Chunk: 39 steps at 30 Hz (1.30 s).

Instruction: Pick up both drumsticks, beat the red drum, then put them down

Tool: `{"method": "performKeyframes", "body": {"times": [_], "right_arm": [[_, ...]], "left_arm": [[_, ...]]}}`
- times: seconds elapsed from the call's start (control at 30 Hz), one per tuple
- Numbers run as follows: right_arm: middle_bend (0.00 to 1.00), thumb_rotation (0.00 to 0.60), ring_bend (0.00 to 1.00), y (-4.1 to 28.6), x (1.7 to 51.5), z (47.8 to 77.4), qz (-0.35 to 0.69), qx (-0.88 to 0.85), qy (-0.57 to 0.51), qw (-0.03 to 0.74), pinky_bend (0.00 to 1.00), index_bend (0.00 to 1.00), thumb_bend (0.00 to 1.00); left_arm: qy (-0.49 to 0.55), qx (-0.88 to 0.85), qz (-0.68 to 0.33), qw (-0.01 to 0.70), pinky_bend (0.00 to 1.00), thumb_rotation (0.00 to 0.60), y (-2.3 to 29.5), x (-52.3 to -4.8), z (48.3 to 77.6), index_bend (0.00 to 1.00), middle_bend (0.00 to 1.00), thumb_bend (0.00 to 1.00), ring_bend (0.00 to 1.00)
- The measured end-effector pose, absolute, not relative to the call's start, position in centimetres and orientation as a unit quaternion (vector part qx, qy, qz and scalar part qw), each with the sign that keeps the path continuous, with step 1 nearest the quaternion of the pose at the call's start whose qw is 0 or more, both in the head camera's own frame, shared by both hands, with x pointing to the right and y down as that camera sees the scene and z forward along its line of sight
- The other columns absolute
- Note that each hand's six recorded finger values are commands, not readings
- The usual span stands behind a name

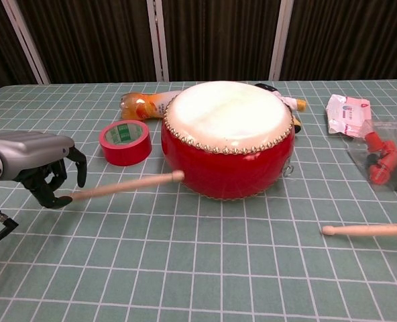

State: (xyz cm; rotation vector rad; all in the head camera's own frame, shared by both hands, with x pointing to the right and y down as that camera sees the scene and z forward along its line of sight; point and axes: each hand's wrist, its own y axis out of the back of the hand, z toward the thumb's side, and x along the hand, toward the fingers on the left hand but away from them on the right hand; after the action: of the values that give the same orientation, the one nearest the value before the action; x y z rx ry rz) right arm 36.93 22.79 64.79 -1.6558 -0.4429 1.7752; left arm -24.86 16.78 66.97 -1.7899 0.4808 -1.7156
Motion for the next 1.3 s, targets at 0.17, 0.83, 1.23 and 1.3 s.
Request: {"method": "performKeyframes", "body": {"times": [0.17, 0.83, 1.23, 1.3], "right_arm": [[0.55, 0.6, 0.57, 22.9, 37.0, 64.8, 0.683, -0.632, -0.163, 0.328, 0.58, 0.41, 0.56], [0.11, 0.6, 0.11, 22.2, 37.9, 62.9, 0.681, -0.625, -0.199, 0.327, 0.22, 0.05, 0.48], [0.0, 0.6, 0.0, 20.4, 39.3, 57.5, 0.619, -0.622, -0.329, 0.35, 0.07, 0.0, 0.39], [0.0, 0.6, 0.0, 20.4, 39.9, 56.3, 0.601, -0.619, -0.353, 0.363, 0.05, 0.0, 0.39]], "left_arm": [[0.168, -0.666, -0.662, 0.3, 0.6, 0.6, 17.1, -25.4, 66.4, 0.19, 0.36, 0.24, 0.45], [0.312, -0.681, -0.593, 0.295, 0.24, 0.6, 16.8, -31.8, 60.6, 0.07, 0.08, 0.19, 0.11], [0.407, -0.635, -0.566, 0.333, 0.06, 0.6, 19.3, -41.3, 55.8, 0.0, 0.0, 0.06, 0.0], [0.41, -0.623, -0.566, 0.351, 0.06, 0.6, 19.7, -42.7, 55.2, 0.0, 0.0, 0.05, 0.0]]}}
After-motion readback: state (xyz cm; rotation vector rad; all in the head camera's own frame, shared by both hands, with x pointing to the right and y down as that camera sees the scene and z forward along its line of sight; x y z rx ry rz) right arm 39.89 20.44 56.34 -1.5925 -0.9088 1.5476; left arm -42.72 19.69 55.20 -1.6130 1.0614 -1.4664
